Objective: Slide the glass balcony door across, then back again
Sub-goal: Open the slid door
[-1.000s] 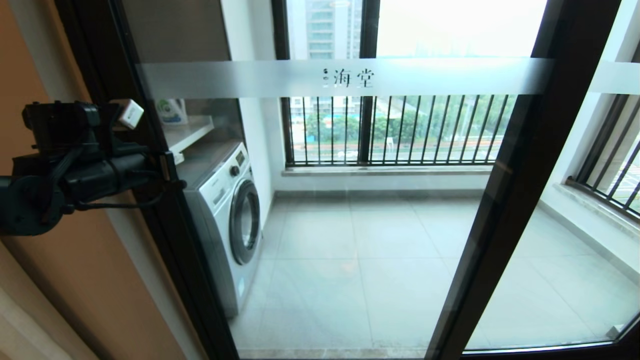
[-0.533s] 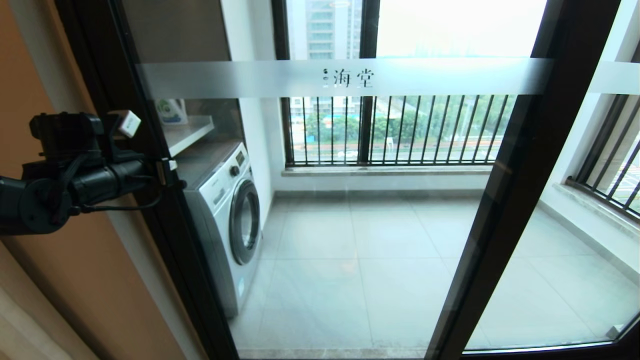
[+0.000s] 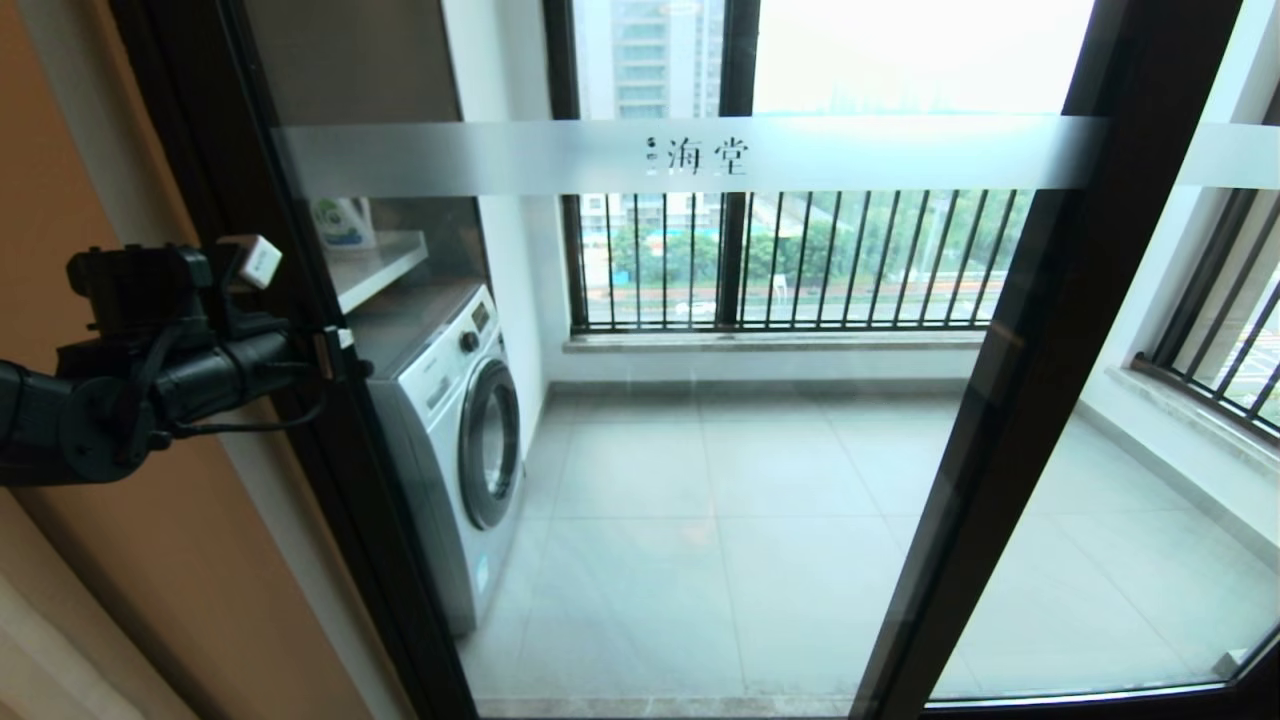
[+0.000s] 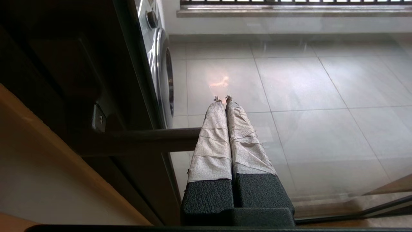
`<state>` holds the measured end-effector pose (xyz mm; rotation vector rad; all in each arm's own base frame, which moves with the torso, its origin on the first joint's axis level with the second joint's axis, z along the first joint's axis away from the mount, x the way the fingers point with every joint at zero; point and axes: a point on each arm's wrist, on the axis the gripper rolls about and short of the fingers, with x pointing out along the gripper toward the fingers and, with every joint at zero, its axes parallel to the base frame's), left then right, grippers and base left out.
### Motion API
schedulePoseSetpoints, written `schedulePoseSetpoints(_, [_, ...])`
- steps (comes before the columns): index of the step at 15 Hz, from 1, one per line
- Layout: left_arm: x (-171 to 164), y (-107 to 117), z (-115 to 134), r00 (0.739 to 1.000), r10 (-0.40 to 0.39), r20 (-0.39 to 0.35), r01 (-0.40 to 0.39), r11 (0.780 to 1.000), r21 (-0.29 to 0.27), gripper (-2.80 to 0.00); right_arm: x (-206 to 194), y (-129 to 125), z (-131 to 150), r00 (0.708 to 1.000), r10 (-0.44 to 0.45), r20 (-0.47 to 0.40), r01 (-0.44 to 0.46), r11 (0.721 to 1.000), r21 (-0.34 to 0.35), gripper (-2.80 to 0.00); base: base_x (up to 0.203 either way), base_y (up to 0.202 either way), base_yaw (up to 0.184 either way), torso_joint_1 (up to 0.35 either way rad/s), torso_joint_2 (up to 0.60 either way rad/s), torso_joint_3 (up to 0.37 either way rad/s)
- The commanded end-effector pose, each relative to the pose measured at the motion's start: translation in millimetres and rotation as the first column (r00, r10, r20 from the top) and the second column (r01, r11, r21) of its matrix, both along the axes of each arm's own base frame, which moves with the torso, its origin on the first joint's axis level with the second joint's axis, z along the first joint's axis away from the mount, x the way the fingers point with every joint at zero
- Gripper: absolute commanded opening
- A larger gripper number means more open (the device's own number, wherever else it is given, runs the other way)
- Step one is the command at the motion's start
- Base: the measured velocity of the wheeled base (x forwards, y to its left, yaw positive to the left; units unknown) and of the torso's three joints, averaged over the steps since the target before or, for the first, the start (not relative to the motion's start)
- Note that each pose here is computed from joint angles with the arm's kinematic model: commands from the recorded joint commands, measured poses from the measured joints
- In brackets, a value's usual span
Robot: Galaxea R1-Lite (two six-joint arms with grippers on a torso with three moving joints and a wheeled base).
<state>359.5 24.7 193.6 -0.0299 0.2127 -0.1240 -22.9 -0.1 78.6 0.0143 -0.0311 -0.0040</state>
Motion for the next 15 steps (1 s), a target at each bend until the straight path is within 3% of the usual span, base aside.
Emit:
schedulePoseSetpoints(1, [-1,0,-10,1.0,0.001,-0.031,-0.001,1.0,-0.001,-2.8,1,0,-3,1.0,0.0,-0.011,0.0,1.0,0.0,-2.8,0.0,0.0,0.0,0.0,0.0,0.0])
schedulePoseSetpoints(4, [3,1,-21,0.999,0.006,-0.05,-0.006,1.0,0.002,-2.8,1,0,-3,1.0,0.0,-0.011,0.0,1.0,0.0,-2.8,0.0,0.0,0.0,0.0,0.0,0.0])
schedulePoseSetpoints(7, [11,4,-31,1.0,0.016,0.007,-0.017,1.0,0.008,-2.8,1,0,-3,1.0,0.0,-0.013,0.0,1.0,0.0,-2.8,0.0,0.0,0.0,0.0,0.0,0.0])
schedulePoseSetpoints(15, [3,3,-50,0.999,0.012,-0.052,-0.012,1.0,0.005,-2.8,1,0,-3,1.0,0.0,-0.013,0.0,1.0,0.0,-2.8,0.0,0.0,0.0,0.0,0.0,0.0])
